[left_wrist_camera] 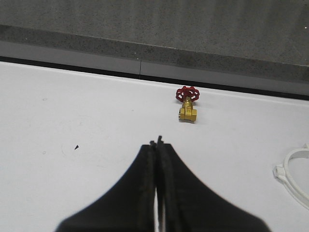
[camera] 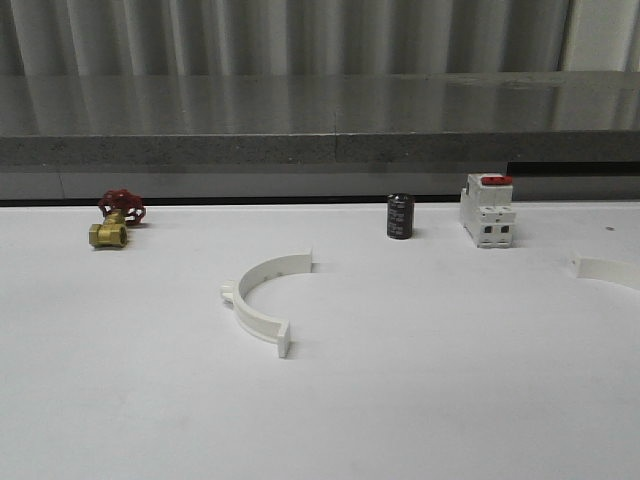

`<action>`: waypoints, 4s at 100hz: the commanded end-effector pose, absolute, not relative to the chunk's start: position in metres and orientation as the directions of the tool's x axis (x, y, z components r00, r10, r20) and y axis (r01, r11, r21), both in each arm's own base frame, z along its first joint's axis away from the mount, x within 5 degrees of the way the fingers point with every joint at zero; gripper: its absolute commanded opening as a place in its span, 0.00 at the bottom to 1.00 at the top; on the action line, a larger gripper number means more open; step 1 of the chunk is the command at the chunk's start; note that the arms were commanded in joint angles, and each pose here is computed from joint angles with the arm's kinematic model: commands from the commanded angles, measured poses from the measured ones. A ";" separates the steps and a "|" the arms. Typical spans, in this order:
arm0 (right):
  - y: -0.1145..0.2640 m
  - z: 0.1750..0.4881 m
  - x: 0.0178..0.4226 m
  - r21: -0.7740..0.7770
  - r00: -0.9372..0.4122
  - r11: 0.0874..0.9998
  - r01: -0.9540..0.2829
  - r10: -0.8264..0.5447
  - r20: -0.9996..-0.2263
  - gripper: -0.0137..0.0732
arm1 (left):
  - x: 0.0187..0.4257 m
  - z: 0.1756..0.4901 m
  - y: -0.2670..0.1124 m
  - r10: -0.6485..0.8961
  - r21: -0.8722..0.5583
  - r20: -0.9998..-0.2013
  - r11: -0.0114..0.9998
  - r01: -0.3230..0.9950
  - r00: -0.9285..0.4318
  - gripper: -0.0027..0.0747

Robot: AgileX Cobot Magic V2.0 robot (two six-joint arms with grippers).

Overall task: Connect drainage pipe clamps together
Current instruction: 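Lower the right gripper over the other white clamp half, then close the right gripper on the clamp half's flange and lift it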

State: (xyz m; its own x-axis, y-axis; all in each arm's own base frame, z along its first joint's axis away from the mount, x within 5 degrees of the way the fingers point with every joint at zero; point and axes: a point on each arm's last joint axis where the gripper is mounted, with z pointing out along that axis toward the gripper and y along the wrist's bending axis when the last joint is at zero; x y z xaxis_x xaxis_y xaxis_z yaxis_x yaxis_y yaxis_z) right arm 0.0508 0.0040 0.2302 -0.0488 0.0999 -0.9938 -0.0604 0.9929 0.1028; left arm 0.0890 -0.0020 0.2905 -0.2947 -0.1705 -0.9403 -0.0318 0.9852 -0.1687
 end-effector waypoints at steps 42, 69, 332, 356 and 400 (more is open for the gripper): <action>0.011 0.321 0.129 0.097 -0.529 0.994 -0.041 0.061 -0.847 0.08 | 0.091 0.305 -0.003 -0.167 -0.170 -0.963 0.985 -0.004 -0.210 0.01; 0.013 0.313 0.179 0.094 -0.666 0.995 -0.026 0.053 -0.744 0.08 | 0.091 0.305 -0.003 -0.167 -0.170 -0.963 0.985 -0.004 -0.210 0.01; -0.047 0.176 0.355 0.060 -0.909 0.983 0.174 0.184 -0.374 0.20 | 0.091 0.305 -0.003 -0.167 -0.170 -0.963 0.985 -0.004 -0.210 0.01; -0.048 0.177 0.356 0.060 -0.903 0.983 0.175 0.184 -0.389 0.20 | 0.091 0.305 -0.003 -0.167 -0.170 -0.963 0.985 -0.004 -0.210 0.01; 0.008 0.227 0.347 0.173 -0.847 0.968 0.182 0.243 -0.472 0.20 | 0.091 0.305 -0.003 -0.167 -0.170 -0.963 0.985 -0.004 -0.210 0.01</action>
